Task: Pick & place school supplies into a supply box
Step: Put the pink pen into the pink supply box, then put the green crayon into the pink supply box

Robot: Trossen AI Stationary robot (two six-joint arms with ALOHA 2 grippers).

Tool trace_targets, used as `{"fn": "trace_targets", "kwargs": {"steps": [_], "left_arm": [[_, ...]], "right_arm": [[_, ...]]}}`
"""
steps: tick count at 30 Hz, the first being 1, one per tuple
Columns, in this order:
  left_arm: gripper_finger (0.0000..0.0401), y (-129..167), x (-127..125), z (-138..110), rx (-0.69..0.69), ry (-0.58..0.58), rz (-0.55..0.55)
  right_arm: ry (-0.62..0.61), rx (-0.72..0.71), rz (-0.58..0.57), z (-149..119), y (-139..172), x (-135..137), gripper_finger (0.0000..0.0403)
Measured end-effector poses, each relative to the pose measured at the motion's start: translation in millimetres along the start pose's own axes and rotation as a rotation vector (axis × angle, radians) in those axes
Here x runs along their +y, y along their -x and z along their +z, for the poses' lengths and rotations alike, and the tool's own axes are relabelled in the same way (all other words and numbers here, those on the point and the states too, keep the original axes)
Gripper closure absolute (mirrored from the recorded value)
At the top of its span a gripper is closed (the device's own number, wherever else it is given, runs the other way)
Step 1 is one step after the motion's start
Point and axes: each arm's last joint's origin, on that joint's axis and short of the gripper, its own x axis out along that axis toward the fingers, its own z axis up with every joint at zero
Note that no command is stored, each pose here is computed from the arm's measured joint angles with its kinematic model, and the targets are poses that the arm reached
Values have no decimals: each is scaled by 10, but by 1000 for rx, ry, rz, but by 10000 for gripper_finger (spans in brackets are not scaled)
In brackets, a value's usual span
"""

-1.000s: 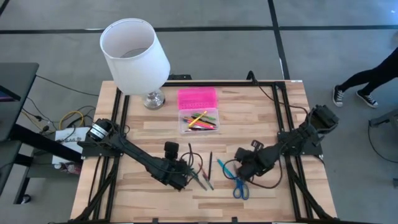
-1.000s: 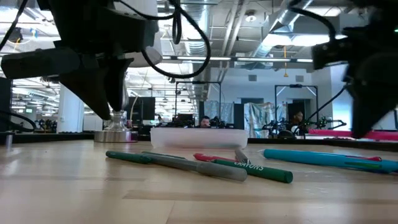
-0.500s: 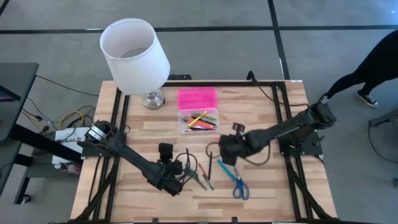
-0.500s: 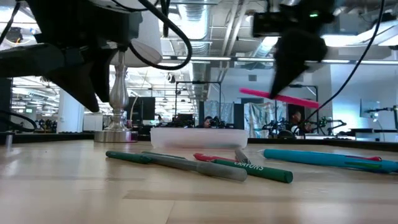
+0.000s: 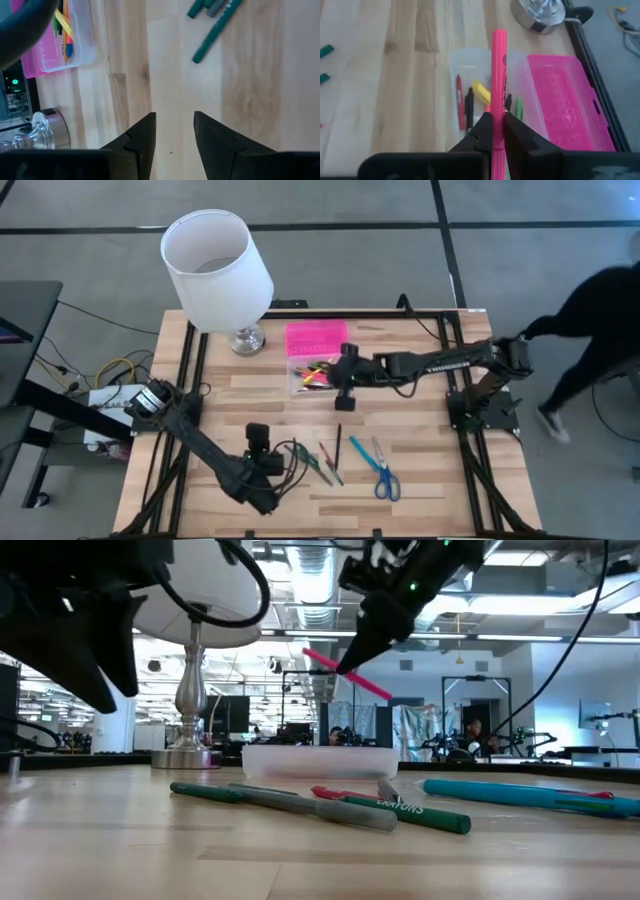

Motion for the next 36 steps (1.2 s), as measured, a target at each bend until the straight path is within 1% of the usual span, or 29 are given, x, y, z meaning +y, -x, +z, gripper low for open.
{"fn": "trace_targets", "kwargs": {"steps": [3,6,10,13,16,19,24,28,36], "left_arm": [[273,29,-35,-24,-10,13,-1],[273,49,-56,-41,-17,24,-1],[273,67,-72,-62,-19,36,4],[273,70,-69,-70,-17,45,12],[273,70,-68,-72,-16,46,14],[273,70,-65,-71,-20,45,20],[273,70,-49,-79,-28,33,51],[273,70,-46,-83,-25,29,55],[273,70,-44,-84,-26,26,59]], "right_arm": [[1,-26,6,-6,-110,-134,387],[0,11,17,-97,-260,-222,385],[7,14,37,-164,-457,-305,386],[18,48,35,-246,-606,-331,386],[20,51,32,-262,-703,-357,382],[25,72,59,-297,-781,-360,380],[11,62,78,-282,-810,-355,376],[-24,63,79,-279,-802,-356,356],[-30,60,79,-269,-785,-359,288]]}}
